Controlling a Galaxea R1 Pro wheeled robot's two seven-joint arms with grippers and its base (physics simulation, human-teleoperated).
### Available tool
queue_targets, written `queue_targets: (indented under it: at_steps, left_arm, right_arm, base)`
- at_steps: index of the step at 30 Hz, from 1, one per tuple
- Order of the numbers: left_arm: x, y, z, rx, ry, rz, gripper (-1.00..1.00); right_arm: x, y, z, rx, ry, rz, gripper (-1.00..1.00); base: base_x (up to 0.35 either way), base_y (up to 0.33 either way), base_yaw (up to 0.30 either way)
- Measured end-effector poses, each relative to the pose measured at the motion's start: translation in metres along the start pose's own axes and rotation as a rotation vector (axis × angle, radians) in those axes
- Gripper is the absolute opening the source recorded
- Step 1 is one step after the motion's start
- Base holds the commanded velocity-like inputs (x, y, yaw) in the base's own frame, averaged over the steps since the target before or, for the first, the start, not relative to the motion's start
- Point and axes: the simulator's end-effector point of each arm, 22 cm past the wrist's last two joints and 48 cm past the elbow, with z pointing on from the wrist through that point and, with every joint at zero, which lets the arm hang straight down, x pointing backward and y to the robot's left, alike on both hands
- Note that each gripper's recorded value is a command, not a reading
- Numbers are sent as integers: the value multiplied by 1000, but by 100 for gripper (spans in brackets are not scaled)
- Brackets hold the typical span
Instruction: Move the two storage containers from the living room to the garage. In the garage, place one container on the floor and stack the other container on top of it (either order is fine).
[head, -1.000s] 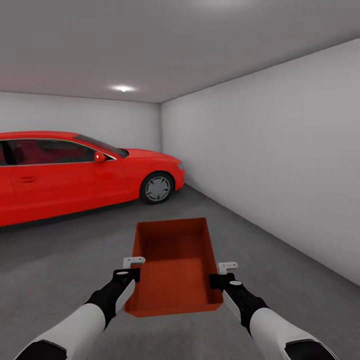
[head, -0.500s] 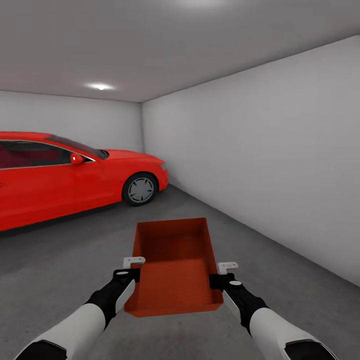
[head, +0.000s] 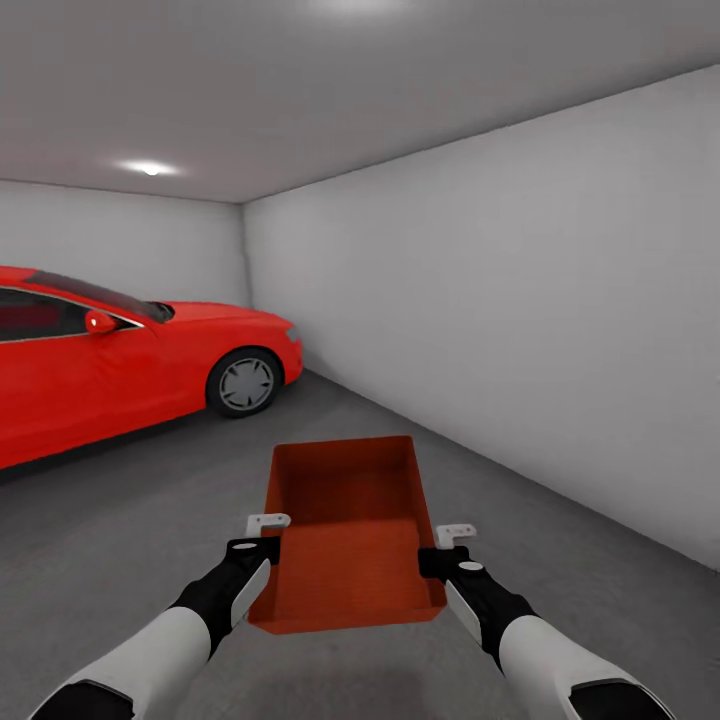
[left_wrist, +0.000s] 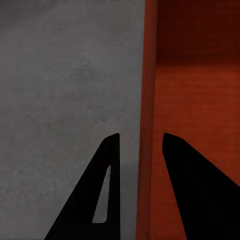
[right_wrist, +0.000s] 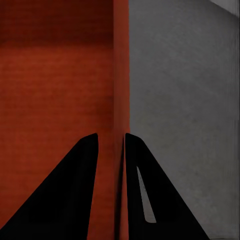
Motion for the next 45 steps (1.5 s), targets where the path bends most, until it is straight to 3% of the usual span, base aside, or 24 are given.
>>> queue_targets:
  at_steps: [13, 45]
  left_arm:
    - [0, 0, -1, 1, -1, 0, -100]
    - [0, 0, 0, 0, -1, -1, -100]
  right_arm:
    - [0, 0, -1, 0, -1, 0, -100]
    - [0, 0, -1, 0, -1, -1, -100]
  base:
    - [188, 0, -223]
    - [321, 39, -5]
